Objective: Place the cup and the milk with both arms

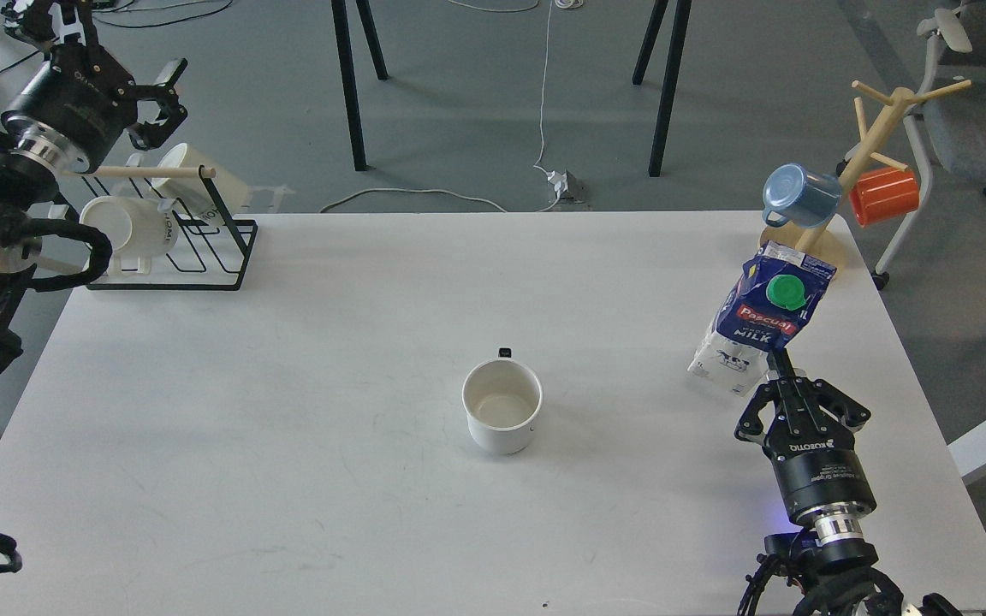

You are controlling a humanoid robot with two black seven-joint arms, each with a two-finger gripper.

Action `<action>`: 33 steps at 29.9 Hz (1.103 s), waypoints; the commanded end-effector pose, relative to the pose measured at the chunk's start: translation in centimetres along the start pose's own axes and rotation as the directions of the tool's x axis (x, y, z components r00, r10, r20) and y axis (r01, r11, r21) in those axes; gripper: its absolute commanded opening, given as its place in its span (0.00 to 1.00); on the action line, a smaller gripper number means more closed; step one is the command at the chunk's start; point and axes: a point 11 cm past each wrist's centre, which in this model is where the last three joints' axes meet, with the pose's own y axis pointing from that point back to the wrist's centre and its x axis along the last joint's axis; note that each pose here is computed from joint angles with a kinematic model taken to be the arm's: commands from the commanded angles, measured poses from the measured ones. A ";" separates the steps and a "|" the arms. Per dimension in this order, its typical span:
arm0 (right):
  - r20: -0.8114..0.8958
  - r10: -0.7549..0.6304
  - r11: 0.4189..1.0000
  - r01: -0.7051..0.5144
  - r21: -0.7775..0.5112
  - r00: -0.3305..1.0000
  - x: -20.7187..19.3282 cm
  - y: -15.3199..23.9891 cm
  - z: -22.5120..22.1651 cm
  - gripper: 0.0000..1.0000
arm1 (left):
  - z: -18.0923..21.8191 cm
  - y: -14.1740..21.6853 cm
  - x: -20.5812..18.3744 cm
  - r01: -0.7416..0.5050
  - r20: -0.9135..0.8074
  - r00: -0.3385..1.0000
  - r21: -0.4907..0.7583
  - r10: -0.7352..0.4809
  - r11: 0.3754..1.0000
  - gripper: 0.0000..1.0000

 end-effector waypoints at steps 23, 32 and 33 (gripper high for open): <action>-0.038 0.031 0.970 -0.039 -0.241 0.999 2.4 0.7 10.0 0.18 | -0.2 0.4 1.2 -0.037 0.002 0.999 -0.002 0.037 0.999 0.99; -0.040 0.038 0.971 -0.046 -0.234 0.998 2.5 0.9 9.7 0.82 | -0.1 0.4 1.1 -0.036 0.003 0.999 -0.002 0.036 0.999 0.99; -0.040 0.038 0.971 -0.046 -0.234 0.998 2.5 0.9 9.7 0.97 | -0.1 0.3 1.1 -0.036 0.002 0.999 -0.003 0.036 0.999 0.99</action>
